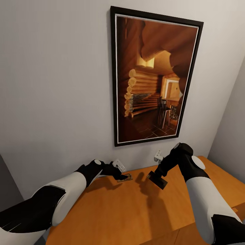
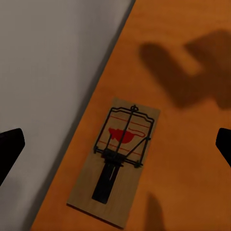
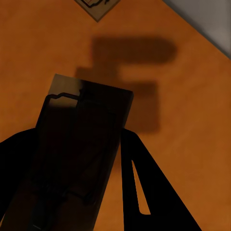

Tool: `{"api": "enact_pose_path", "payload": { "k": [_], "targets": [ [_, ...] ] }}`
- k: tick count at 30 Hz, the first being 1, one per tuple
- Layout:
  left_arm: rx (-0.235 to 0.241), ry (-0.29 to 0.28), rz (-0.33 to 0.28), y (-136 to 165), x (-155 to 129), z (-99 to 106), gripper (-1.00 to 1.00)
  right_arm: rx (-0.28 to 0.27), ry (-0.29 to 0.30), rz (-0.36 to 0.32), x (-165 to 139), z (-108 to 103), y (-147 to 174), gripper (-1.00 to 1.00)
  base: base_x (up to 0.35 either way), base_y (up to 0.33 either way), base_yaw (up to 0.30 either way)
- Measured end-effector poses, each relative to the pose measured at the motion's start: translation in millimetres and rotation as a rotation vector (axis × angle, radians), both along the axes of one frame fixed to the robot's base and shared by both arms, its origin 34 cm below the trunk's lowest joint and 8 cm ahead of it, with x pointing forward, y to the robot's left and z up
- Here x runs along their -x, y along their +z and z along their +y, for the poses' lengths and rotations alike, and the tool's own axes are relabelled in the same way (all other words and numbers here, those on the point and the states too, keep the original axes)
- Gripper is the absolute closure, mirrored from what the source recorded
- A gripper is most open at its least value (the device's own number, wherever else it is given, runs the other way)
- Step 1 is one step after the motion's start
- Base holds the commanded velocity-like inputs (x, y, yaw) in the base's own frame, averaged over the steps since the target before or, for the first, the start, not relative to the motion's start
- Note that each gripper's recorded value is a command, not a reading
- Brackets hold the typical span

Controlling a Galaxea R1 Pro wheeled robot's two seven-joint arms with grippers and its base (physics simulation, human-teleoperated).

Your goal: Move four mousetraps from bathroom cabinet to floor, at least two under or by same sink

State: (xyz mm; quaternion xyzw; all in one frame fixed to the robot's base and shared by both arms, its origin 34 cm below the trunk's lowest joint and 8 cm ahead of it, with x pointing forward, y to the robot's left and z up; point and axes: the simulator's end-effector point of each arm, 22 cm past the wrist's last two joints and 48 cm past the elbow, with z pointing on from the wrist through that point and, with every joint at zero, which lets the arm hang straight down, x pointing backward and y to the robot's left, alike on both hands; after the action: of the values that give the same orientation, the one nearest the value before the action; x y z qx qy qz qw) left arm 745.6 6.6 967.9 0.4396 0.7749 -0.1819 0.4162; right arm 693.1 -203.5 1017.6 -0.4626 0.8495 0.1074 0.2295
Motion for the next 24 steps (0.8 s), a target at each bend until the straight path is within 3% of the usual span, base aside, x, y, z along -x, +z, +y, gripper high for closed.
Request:
{"api": "enact_pose_path", "payload": {
  "k": [24],
  "targets": [
    [0.000, 0.000, -0.001, -29, -5, 0, -1.00, 0.000, 0.000, -0.001, -5, 0, -29, 1.00, 0.000, 0.000, 0.000]
  ]
}}
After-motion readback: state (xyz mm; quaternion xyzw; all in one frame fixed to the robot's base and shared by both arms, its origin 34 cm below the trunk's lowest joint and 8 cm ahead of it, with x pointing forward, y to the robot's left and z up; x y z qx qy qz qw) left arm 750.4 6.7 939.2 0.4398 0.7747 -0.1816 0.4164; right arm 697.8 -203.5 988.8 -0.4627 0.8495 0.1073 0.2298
